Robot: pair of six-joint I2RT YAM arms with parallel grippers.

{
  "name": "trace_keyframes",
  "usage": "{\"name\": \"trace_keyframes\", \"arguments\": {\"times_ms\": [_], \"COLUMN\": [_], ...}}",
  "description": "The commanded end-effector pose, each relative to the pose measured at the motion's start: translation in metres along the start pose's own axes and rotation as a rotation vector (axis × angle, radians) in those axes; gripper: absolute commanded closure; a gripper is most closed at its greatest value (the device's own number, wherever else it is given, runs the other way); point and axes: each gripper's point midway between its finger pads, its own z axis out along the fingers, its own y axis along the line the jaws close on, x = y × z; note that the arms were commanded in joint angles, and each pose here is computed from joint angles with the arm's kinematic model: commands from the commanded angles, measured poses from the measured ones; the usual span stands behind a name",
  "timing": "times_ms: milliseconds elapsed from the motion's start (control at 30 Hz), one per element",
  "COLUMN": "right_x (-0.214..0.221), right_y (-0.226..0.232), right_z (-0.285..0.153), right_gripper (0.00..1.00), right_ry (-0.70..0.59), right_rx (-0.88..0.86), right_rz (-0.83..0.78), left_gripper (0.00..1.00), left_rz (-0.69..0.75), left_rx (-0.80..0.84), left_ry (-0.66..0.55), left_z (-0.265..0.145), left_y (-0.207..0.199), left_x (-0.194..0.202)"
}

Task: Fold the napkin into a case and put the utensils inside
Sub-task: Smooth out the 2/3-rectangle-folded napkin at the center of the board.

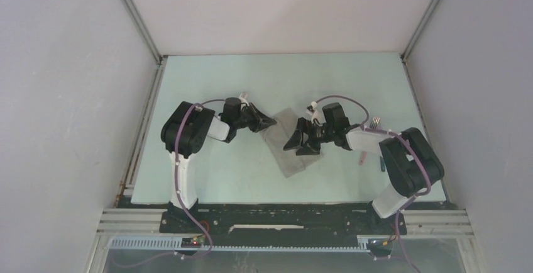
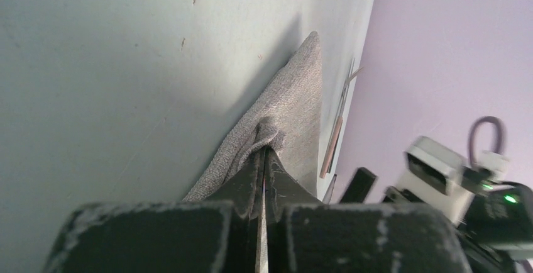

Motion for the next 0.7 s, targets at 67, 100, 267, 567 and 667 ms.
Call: {"name": "trace_keyframes", "arguments": {"times_ms": [67,100,267,567,667], "right_x": [-0.020,-0.023,-0.046,-0.053,-0.052], "right_y": [0.067,0.073,0.086,0.076,0.064], "right_z": [0.006,0.010,0.043,0.089,0.093], "right_gripper": [0.09,0.11,0.18,0.18,0.18], "right_ry": [-0.022,-0.014,0.015,0.127,0.143], "right_rx": [-0.050,-0.073,-0.192,-0.221,-0.217], "right_rz": [-0.152,-0.146,-0.101,-0.133,-0.106], "left_gripper": [1.00,1.00,1.00,1.00,1.00], "left_rz": [-0.003,-0.002,-0.005,-0.011,-0.014], "left_rx": [-0.005,-0.004,-0.007,-0.017,-0.023], "left_ry": [-0.029,-0.031,-0.029,-0.024,-0.023], "left_z": [0.004,0.004,0.003,0.004,0.005], "left_y": [0.003,0.003,0.005,0.010,0.014], "left_x": [-0.007,-0.007,-0.007,-0.006,-0.005]}}
